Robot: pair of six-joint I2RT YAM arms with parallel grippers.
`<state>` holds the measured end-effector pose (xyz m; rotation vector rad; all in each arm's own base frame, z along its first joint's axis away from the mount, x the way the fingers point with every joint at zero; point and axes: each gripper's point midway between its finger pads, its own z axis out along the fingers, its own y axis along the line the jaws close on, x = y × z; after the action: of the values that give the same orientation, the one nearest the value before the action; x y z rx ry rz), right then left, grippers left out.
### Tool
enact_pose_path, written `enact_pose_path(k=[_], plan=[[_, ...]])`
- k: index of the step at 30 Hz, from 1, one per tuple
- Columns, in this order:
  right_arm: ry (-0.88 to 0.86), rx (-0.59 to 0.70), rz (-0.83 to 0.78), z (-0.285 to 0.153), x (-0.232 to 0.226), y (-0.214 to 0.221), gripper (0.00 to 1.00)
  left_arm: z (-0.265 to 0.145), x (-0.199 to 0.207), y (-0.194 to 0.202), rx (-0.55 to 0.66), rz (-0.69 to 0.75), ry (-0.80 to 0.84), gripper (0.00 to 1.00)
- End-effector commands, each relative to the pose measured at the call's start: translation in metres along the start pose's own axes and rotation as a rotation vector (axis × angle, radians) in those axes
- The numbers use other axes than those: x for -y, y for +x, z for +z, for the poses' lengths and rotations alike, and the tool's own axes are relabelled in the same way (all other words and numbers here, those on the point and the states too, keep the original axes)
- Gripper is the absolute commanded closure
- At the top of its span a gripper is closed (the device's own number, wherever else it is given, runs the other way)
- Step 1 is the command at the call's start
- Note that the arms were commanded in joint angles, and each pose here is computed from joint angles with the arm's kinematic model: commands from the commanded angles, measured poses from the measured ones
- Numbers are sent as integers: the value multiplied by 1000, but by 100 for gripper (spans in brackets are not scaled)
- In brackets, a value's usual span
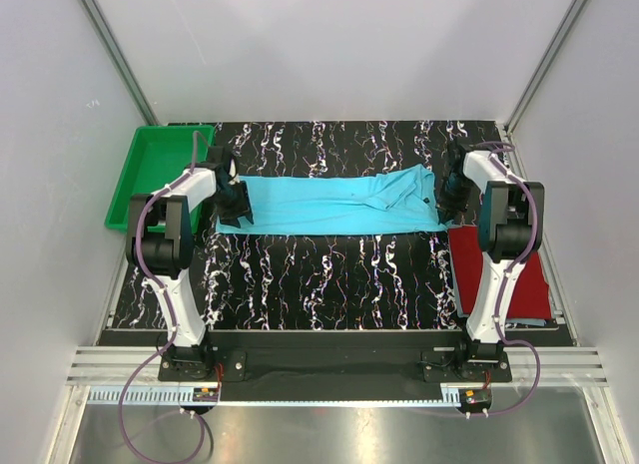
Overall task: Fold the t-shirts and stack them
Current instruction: Fold the tshirt
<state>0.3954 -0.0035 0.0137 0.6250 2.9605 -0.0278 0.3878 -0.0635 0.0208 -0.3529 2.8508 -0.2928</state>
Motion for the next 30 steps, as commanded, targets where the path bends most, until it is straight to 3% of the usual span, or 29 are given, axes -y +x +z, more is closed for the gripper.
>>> enact_pose_path(k=[1,3,10,17,21,25,30], plan=[[160,23,12,2,41,-2,95,13,-20,17,-56,29,-68,51],[151,27,5,1,39,-3,91,10,-17,18,-52,35,-61,51],[75,105,13,-37,27,-18,58,-21,12,19,-8,61,17,47],[-238,142,73,-82,-32,-28,34,-70,54,17,80,92,149,41],[-352,189,104,-94,-55,-48,32,-91,99,14,115,109,304,38],[-442,222,119,-99,-75,-68,32,-99,166,14,117,123,568,38],[-547,270,121,-101,-100,-101,37,-86,241,26,33,51,788,37]])
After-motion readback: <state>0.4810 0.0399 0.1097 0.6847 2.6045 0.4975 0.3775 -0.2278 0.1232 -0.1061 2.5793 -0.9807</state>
